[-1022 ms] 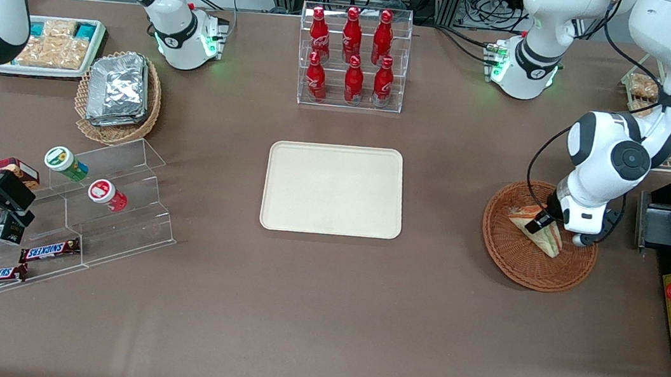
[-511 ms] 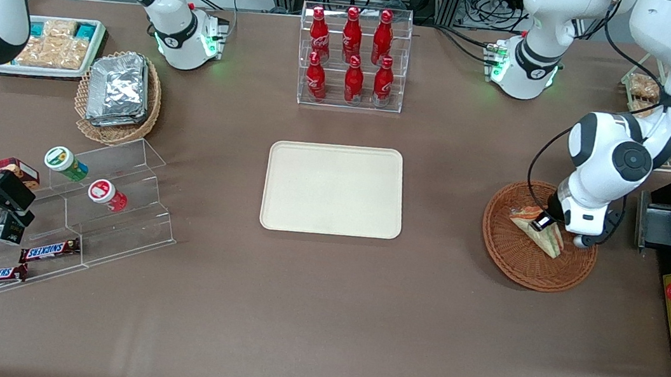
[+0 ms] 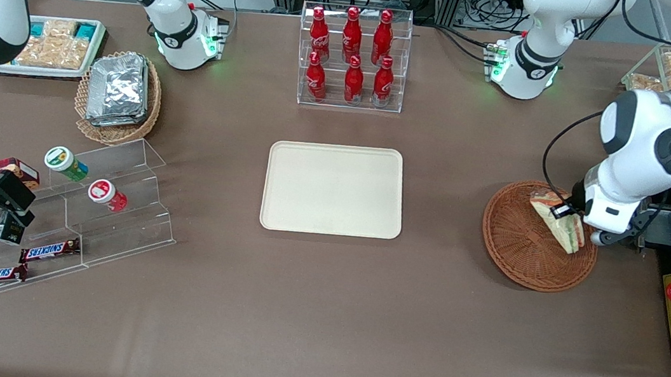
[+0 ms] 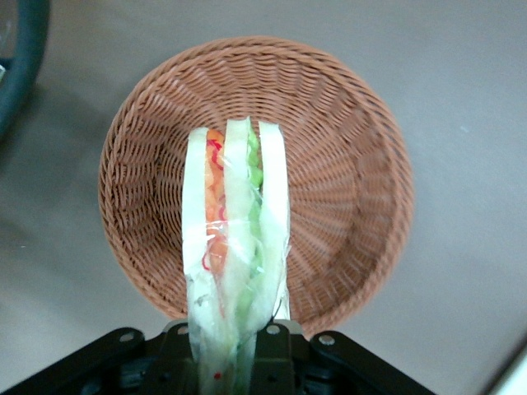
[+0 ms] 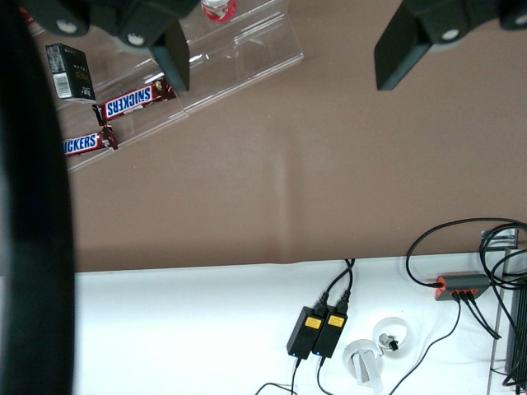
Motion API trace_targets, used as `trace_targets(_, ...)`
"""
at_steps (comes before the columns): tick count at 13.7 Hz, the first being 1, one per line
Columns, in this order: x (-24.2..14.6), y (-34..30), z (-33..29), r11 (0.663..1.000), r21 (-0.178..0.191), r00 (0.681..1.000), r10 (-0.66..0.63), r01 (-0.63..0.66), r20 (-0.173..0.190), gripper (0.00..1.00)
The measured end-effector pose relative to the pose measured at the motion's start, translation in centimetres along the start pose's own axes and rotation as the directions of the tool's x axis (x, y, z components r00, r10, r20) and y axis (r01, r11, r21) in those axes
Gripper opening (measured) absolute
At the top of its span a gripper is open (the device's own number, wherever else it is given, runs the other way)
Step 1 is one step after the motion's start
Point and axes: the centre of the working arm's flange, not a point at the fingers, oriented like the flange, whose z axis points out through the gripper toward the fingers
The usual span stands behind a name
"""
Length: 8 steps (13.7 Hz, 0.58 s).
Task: Place sandwich from basket to tray
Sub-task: 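Close the left gripper on the sandwich, then lift the sandwich out of the basket and carry it toward the tray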
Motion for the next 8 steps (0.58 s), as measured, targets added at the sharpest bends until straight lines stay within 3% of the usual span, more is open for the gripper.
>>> trace_targets(3, -2.8, 5.9, -3.6, 0.99, 0.01, 0.99, 0.139, -0.139, -0.013, 0.19)
trace_targets(8, -10.2, 14.9, -3.7, 0.935, 0.026, 0.935, 0.355, -0.354, -0.029, 0.19)
